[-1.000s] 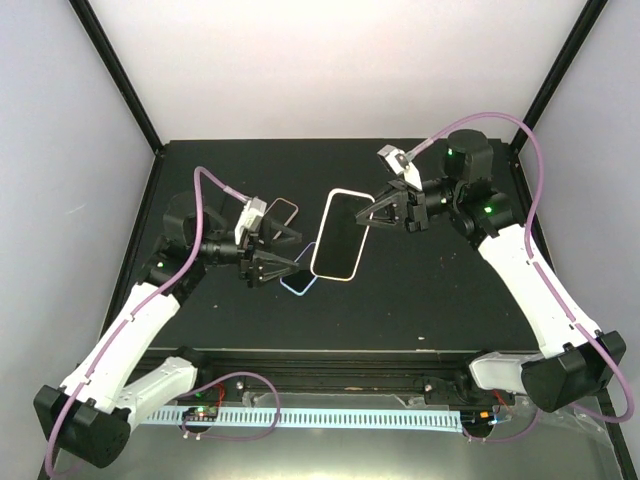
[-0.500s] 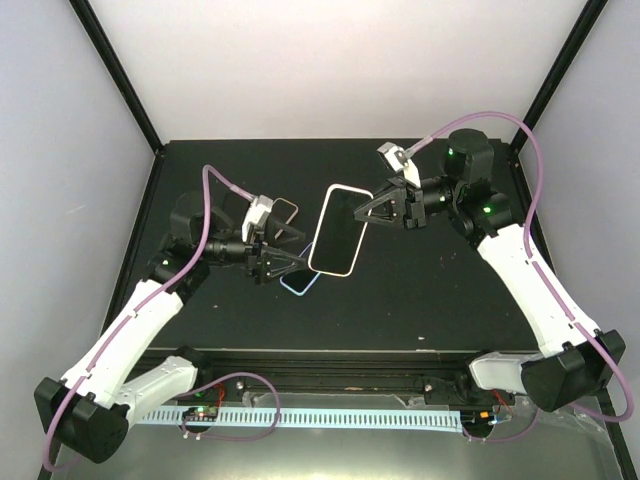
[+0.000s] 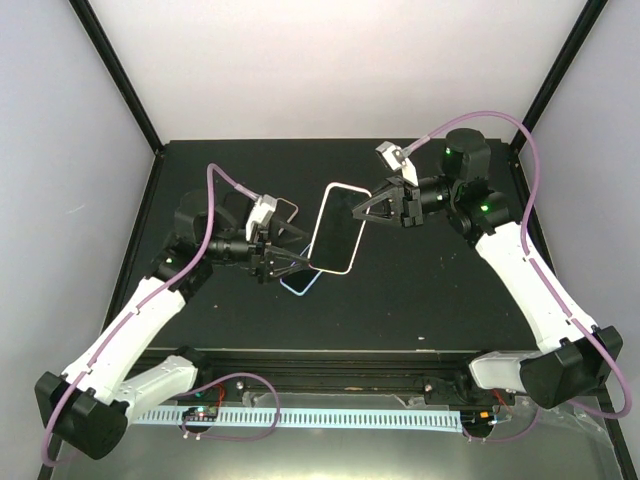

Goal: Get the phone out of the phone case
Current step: Remove the phone case from the phone.

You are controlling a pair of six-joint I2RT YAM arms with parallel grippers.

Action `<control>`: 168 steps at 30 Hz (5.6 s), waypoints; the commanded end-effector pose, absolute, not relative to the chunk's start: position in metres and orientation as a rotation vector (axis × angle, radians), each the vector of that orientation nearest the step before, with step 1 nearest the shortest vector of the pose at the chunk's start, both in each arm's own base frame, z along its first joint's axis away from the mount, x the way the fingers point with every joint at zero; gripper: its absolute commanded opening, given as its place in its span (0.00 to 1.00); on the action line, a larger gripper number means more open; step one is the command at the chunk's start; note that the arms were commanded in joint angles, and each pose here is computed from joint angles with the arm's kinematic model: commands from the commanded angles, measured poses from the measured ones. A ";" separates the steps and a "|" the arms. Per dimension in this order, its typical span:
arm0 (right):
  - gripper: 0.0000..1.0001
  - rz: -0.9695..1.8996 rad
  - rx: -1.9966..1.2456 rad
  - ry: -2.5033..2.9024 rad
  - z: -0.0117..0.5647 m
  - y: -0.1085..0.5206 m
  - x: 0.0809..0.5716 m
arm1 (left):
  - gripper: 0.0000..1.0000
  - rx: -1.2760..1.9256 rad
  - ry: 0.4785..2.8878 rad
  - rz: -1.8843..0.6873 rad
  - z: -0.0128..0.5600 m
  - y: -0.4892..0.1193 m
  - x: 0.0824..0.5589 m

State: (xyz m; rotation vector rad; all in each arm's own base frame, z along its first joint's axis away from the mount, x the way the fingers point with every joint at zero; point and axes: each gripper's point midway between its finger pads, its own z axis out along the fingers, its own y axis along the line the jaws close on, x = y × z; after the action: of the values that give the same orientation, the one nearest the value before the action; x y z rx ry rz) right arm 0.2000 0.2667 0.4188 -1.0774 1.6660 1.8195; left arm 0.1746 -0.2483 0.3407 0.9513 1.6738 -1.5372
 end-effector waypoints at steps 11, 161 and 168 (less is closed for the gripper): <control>0.01 1.850 -1.212 1.546 0.437 0.261 0.172 | 0.97 0.770 1.773 -1.425 0.326 -0.241 0.216; 0.55 -0.011 -1.286 1.482 0.328 0.349 0.278 | 0.02 -0.389 2.231 -1.884 0.289 -0.231 0.309; 0.55 0.016 -1.344 1.490 0.309 0.358 0.273 | 0.02 -0.393 2.261 -1.881 0.280 -0.237 0.312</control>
State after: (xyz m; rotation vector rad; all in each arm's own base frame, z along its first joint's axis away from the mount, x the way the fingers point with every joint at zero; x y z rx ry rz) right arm 0.2744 0.3534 0.3128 -1.3377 1.5067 0.0193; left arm 0.3096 -0.2287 0.2477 -0.5258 2.3369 -1.8296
